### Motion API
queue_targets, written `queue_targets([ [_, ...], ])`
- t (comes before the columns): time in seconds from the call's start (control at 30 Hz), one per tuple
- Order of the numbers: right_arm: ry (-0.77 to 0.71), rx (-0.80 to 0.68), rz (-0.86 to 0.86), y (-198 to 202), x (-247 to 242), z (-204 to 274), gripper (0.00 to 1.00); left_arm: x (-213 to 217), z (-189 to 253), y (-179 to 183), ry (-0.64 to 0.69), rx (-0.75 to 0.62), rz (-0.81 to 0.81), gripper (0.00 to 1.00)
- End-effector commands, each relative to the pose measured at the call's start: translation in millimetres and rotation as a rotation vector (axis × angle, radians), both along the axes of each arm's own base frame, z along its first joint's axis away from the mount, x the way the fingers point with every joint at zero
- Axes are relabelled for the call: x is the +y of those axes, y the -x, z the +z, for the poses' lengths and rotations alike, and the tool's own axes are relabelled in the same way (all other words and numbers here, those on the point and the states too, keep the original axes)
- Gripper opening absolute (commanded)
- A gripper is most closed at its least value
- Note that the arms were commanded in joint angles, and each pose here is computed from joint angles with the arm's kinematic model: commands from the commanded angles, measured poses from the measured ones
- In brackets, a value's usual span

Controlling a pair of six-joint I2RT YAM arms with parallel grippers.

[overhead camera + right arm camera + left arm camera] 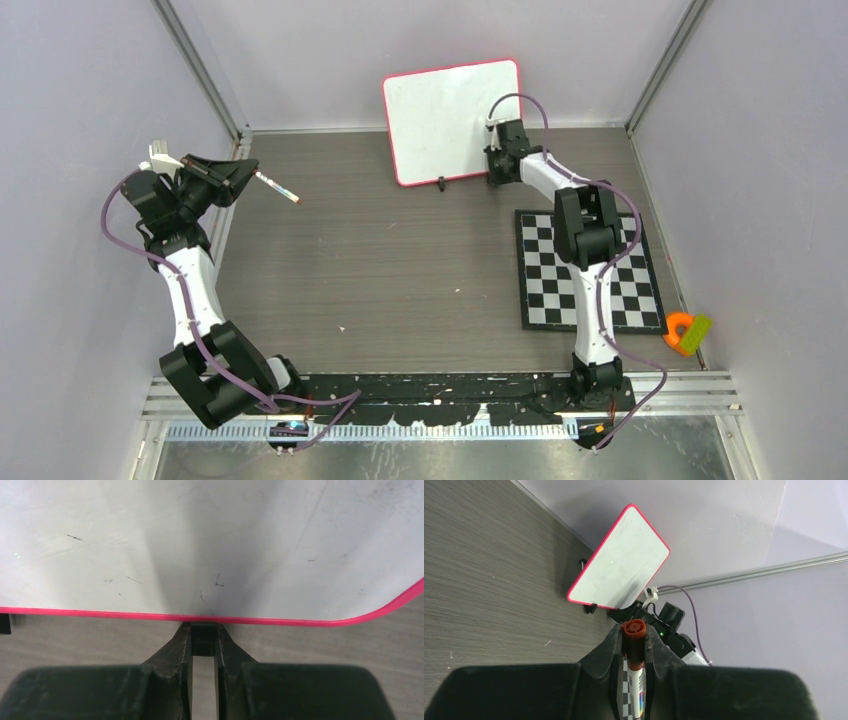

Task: Write a sentence on the whiteboard
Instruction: Move the whiteboard stand to the center of the board.

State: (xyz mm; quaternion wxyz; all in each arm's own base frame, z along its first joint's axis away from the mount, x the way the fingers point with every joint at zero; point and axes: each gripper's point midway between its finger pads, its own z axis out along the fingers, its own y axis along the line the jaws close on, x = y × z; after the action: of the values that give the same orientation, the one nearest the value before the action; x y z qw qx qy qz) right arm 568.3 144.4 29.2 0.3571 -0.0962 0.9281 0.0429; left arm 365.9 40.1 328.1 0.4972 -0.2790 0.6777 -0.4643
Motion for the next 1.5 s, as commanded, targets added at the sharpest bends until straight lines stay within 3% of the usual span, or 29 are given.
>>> queue_targets([
  [0.0,-0.062,0.012,0.061,37,13,35,0.00,-4,6,2,-0.034,-0.037,-0.025,0.00],
  [0.8,-0.027,0.246,0.360,271,83,15,0.00,-18,20,22,-0.083,-0.059,-0.051,0.00],
  [1.07,-0.019,0.223,0.306,299,65,29,0.00,-21,36,28,-0.111,-0.091,-0.047,0.00],
  [1.1,-0.030,0.226,0.324,303,66,31,0.04,-21,37,29,-0.114,-0.094,-0.046,0.00],
  [1.17,-0.047,0.260,0.363,315,70,34,0.30,-21,37,29,-0.118,-0.096,-0.045,0.00],
  [1.23,-0.049,0.298,0.401,328,71,32,0.41,-21,37,29,-0.122,-0.097,-0.042,0.00],
  [1.33,-0.050,0.319,0.438,337,70,30,0.53,-23,34,29,-0.115,-0.078,-0.049,0.00],
  [1.47,-0.094,0.355,0.510,350,78,34,0.57,-30,37,27,-0.131,-0.085,-0.074,0.00],
])
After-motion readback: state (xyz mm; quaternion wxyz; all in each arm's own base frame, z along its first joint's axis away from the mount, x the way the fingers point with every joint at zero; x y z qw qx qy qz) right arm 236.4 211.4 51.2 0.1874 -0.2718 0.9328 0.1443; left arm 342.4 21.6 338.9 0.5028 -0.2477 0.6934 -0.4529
